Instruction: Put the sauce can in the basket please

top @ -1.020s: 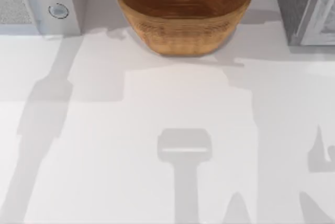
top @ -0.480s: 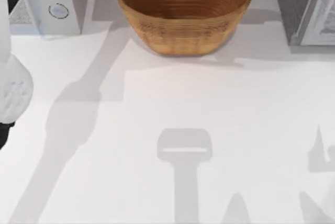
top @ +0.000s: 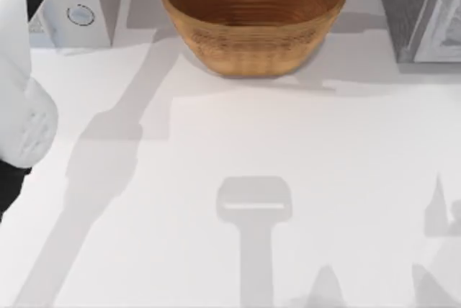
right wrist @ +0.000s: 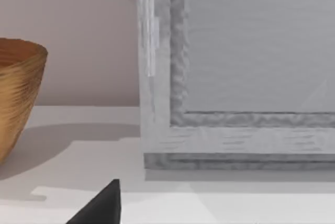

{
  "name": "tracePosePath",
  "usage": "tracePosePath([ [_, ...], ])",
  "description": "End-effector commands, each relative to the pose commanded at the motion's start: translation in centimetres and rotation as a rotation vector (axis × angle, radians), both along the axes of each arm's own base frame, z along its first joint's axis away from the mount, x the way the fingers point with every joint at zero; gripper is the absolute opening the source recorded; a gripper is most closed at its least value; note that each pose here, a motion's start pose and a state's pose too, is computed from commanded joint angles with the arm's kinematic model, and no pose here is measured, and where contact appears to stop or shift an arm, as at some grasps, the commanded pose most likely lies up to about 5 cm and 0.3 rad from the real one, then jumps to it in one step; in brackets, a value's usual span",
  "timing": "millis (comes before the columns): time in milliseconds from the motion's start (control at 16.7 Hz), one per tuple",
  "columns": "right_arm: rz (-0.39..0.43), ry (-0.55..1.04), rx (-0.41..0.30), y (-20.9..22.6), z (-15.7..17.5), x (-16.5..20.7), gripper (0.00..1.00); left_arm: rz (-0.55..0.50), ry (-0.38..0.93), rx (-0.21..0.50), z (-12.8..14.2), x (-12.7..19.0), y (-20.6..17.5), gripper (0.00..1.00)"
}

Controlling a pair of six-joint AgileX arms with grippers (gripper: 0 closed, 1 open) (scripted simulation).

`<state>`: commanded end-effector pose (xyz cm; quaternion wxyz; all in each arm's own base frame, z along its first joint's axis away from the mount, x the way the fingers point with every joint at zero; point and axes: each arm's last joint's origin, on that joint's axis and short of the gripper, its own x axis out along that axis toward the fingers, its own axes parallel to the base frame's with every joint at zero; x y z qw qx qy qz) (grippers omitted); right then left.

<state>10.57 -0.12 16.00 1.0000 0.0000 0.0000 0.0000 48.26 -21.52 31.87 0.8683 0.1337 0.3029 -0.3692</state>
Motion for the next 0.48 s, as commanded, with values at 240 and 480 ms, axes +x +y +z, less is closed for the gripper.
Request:
tracePosePath([
  [240,0.0,0.0,0.0,0.0,0.0,0.0,1.0,-0.004,-0.003,-0.002,-2.5,1.3,-1.6,0.0],
  [480,0.0,0.0,0.0,0.0,0.0,0.0,1.0,-0.002,-0.006,-0.002,-3.9,1.9,-2.4,0.0],
])
